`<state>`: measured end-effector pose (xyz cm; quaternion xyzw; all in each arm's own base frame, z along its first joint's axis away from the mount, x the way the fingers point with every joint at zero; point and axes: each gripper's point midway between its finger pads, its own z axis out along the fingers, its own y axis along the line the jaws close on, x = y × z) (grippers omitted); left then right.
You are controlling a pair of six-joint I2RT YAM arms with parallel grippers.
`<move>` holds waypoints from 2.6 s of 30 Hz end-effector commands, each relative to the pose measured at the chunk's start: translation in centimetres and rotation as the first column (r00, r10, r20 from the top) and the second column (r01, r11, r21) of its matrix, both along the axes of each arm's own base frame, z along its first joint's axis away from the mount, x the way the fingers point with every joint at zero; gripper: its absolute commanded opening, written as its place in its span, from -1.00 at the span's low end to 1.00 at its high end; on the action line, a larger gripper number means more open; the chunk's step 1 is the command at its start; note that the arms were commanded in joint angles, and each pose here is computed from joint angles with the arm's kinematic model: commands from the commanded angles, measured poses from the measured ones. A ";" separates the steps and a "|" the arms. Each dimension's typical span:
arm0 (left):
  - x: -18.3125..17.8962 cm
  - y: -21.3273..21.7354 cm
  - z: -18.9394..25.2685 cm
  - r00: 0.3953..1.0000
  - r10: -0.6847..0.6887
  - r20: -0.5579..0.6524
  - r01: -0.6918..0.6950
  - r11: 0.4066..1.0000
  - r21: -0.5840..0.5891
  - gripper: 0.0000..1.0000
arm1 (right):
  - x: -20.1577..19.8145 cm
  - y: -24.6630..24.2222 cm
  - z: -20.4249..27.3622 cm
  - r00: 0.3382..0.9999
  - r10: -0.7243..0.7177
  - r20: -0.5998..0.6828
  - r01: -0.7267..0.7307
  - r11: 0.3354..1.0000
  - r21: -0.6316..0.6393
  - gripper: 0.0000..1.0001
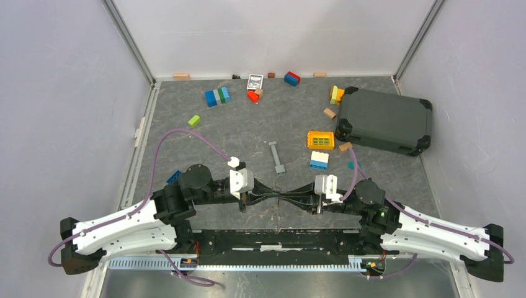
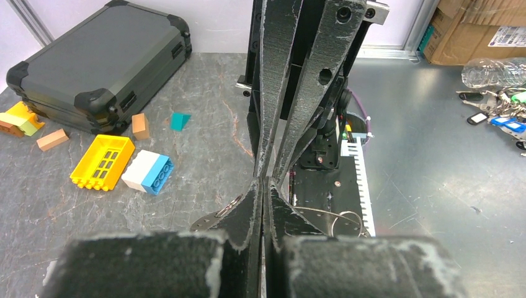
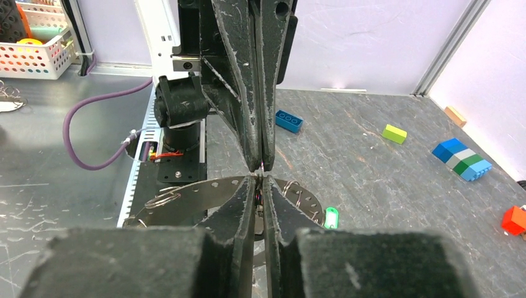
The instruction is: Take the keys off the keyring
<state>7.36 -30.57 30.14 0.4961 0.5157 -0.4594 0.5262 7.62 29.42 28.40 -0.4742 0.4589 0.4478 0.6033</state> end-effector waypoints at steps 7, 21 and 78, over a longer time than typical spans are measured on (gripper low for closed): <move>-0.1 0.0 2.1 1.000 -0.001 0.012 0.002 0.997 -0.079 -0.95 | -0.1 0.0 1.8 1.000 0.000 0.002 0.000 0.998 0.068 -1.00; 0.1 1.7 1.4 0.999 0.029 0.016 -0.030 0.997 0.075 -0.12 | 0.3 -1.2 2.8 0.998 -0.009 0.058 0.021 0.978 -0.205 -1.00; -0.4 -0.9 -1.2 0.997 -0.074 -0.007 0.074 0.979 0.191 -0.95 | 0.3 -0.6 1.3 0.999 0.027 0.038 -0.011 0.930 -0.367 -0.63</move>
